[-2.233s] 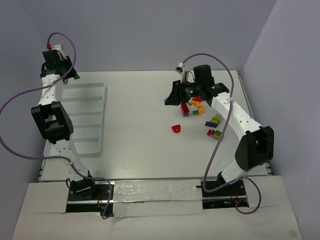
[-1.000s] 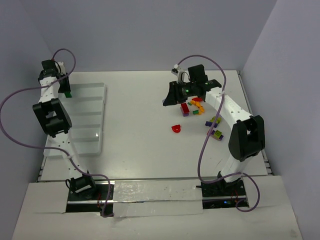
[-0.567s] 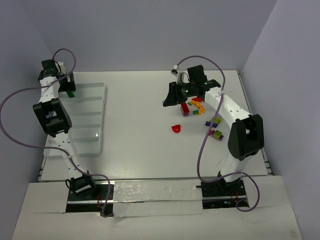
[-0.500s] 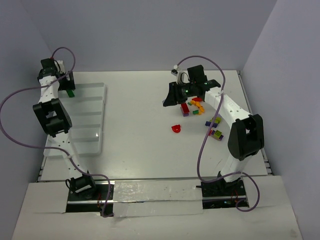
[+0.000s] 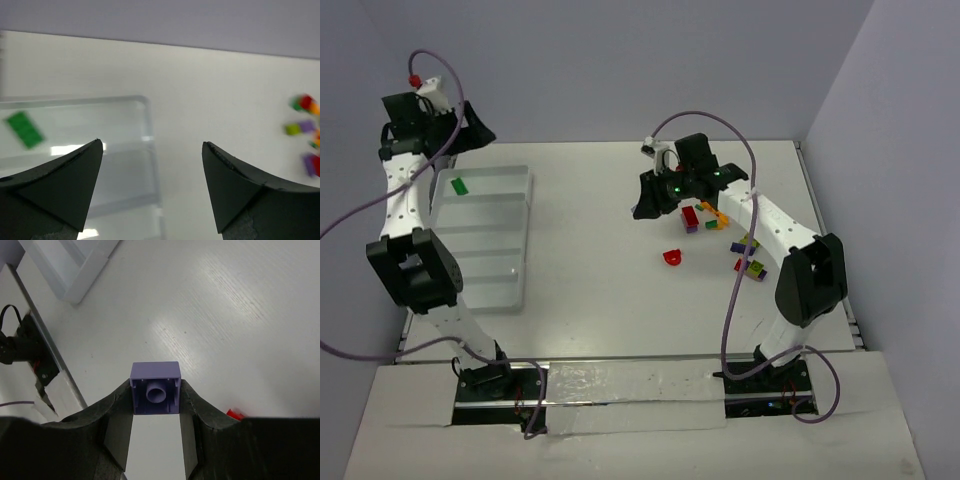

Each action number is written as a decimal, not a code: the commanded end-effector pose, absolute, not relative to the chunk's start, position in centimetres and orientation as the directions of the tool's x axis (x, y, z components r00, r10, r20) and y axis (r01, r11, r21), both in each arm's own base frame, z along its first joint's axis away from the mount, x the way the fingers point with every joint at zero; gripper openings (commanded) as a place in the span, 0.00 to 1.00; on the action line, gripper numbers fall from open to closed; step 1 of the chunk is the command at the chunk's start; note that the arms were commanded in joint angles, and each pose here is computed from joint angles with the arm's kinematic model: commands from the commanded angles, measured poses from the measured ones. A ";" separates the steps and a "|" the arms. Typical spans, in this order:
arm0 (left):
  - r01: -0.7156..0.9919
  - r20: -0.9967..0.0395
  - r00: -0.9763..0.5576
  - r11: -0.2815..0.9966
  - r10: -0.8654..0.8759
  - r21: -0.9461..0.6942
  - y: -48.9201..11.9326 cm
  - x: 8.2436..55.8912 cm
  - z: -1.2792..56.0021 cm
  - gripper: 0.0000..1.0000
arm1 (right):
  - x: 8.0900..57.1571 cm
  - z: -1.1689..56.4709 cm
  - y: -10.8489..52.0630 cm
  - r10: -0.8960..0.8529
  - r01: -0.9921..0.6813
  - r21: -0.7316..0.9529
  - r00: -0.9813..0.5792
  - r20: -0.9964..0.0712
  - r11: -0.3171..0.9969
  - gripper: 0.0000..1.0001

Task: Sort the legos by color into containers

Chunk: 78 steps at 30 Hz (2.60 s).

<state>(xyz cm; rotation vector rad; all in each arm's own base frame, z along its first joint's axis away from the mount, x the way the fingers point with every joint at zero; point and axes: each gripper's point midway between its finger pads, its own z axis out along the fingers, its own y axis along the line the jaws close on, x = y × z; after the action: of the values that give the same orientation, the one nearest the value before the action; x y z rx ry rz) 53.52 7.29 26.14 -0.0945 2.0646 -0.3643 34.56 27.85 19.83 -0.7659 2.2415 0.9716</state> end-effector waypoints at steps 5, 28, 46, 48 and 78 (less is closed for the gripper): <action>0.495 -0.726 -0.659 0.613 -0.198 -0.616 -15.7 42.3 27.9 0.89 | 32.0 26.2 31.6 -0.327 -0.867 0.210 -0.380 -0.866 0.451 0.00; 0.521 -0.544 -0.839 0.278 -0.005 -0.807 -26.0 31.4 26.3 0.71 | 31.1 26.3 34.1 -0.383 -0.875 0.096 -0.303 -0.873 0.474 0.00; 0.490 -0.481 -0.872 0.170 0.091 -0.855 -28.2 28.0 25.5 0.45 | 31.4 26.3 34.2 -0.384 -0.867 0.069 -0.289 -0.877 0.494 0.00; 0.471 -0.462 -0.882 0.150 0.093 -0.869 -28.3 27.7 25.5 0.38 | 31.5 26.4 34.3 -0.383 -0.866 0.065 -0.285 -0.878 0.496 0.01; -0.032 -0.729 -0.685 0.999 -0.014 0.010 11.1 47.3 18.7 0.00 | 33.5 24.0 31.1 -0.393 -0.795 0.070 -0.371 -0.841 0.602 1.00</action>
<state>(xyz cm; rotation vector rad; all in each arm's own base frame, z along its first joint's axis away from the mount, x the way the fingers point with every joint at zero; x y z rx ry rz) 46.04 3.84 19.34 -0.0371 2.2890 -0.3287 32.48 31.90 22.69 -0.9776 2.0242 0.6038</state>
